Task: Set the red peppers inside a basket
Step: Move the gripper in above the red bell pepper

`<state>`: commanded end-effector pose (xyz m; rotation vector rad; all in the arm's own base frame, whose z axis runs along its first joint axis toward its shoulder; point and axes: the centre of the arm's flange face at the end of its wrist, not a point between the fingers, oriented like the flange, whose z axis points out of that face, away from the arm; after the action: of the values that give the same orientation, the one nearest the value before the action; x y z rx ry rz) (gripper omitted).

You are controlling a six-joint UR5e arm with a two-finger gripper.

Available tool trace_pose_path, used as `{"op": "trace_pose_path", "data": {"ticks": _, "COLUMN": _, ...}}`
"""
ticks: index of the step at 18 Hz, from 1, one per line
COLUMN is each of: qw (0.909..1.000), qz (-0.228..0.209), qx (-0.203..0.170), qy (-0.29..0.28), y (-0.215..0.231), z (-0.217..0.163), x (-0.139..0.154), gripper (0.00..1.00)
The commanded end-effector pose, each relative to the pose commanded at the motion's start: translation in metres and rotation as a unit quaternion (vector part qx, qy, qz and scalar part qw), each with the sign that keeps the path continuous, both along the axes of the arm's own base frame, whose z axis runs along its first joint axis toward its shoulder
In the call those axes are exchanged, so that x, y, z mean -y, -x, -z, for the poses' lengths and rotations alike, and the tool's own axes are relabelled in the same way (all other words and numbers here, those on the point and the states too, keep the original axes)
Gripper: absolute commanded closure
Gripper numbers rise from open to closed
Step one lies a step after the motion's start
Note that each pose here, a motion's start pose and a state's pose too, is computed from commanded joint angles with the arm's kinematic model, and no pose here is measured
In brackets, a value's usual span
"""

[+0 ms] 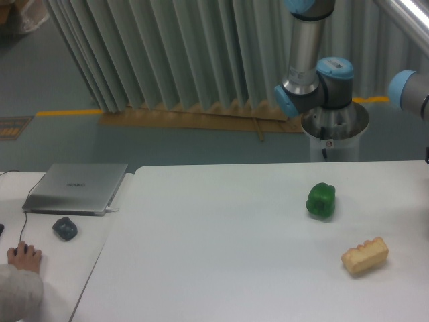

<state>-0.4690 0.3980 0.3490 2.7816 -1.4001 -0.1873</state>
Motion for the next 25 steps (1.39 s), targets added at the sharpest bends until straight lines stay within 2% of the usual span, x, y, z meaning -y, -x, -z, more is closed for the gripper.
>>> {"op": "trace_pose_path", "data": {"ticks": 4, "qw": 0.9998, "qz": -0.017, "qx": 0.002, "qy": -0.005, "y": -0.021, "z": 0.0, "x": -0.025, "gripper": 0.0}}
{"op": "trace_pose_path", "data": {"ticks": 25, "qw": 0.9999, "qz": -0.016, "qx": 0.001, "qy": 0.001, "y": -0.023, "z": 0.001, "x": -0.026, "gripper": 0.0}}
